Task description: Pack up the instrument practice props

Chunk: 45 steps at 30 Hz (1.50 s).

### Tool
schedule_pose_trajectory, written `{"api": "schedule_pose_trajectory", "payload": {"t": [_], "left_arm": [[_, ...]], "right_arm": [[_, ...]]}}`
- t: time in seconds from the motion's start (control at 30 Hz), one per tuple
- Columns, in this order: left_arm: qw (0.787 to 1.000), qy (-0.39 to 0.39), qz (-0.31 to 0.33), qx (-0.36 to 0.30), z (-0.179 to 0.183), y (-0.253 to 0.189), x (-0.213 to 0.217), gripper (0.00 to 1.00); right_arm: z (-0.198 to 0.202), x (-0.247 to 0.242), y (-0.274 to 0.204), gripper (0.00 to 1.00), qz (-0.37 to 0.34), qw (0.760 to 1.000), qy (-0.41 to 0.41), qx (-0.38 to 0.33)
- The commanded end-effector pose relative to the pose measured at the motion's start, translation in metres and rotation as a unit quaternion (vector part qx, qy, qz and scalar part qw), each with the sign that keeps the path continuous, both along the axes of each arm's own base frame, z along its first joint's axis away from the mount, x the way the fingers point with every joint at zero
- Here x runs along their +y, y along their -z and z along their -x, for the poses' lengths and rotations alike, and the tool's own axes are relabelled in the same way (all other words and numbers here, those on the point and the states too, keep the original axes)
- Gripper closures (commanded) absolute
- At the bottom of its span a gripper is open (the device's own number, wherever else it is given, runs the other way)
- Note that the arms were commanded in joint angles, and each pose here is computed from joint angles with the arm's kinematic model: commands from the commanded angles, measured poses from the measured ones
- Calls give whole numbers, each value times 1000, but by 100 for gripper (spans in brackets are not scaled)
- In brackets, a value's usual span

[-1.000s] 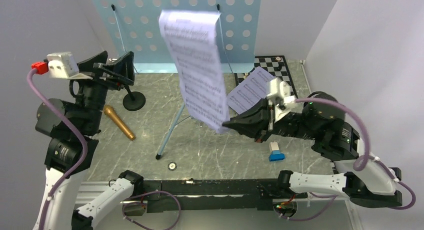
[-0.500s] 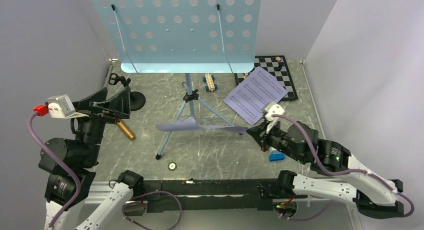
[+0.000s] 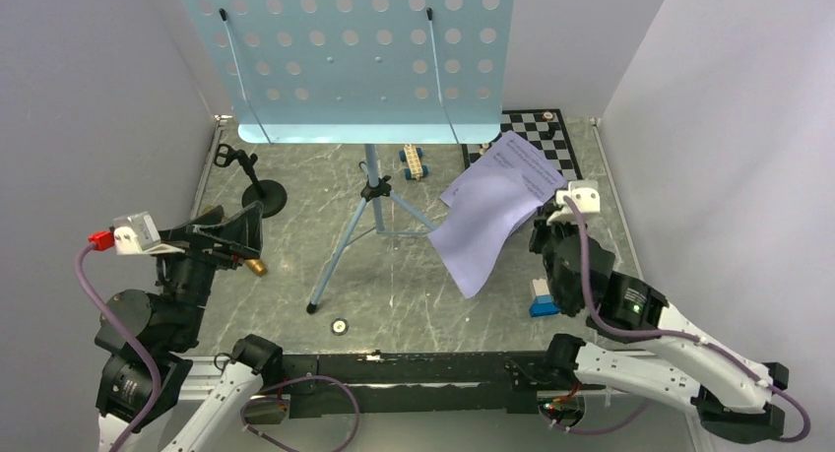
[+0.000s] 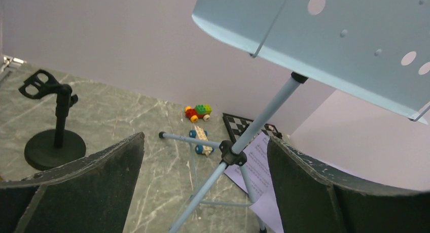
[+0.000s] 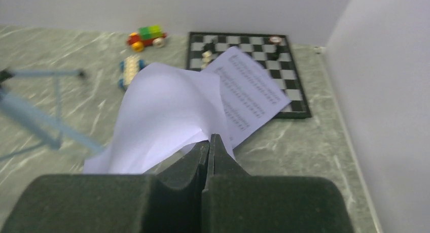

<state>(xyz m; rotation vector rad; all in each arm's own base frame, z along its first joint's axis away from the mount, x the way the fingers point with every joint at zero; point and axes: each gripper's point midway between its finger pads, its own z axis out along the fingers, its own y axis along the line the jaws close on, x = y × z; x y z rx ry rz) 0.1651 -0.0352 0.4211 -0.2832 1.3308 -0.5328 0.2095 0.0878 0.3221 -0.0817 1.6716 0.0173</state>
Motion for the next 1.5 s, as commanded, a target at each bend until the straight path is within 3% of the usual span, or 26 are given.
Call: {"api": "schedule_pose_trajectory", "payload": {"t": [0.0, 0.2, 0.33, 0.5, 0.57, 0.67, 0.73, 0.8, 0.93, 1.07, 1.3, 1.47], "left_arm": [[999, 11, 22, 23, -1, 17, -5, 6], [998, 23, 30, 49, 0, 36, -9, 6], [998, 20, 27, 57, 4, 49, -7, 6], [997, 23, 25, 67, 2, 62, -9, 6], [997, 27, 23, 69, 1, 64, -11, 6], [997, 29, 18, 76, -2, 66, -13, 6], [996, 33, 17, 82, -3, 67, -15, 5], [995, 39, 19, 90, -5, 71, -18, 5], [993, 53, 27, 105, -8, 85, -26, 6], [991, 59, 27, 119, -8, 95, -28, 6], [989, 72, 34, 125, -9, 102, -35, 6], [988, 78, 35, 132, -9, 107, -37, 6]], "right_arm": [[-37, -7, -31, 100, -5, 997, 64, -34], [-113, -9, -15, 100, -40, 996, 68, 46], [-155, -22, -12, 100, -147, 984, 36, 90], [-202, -26, 1, 100, -270, 949, -13, 162], [-217, -9, -5, 100, -336, 923, -61, 178], [-227, 8, -53, 100, -434, 873, -161, 152], [-235, -4, -66, 100, -463, 862, -148, 144], [-250, -29, -41, 100, -488, 851, -95, 168], [-249, -49, 84, 100, -568, 779, -24, 264], [-222, -48, 145, 100, -560, 768, 10, 311], [-211, -51, 139, 100, -519, 801, 14, 299], [-203, -50, 161, 100, -516, 795, 20, 318]]}}
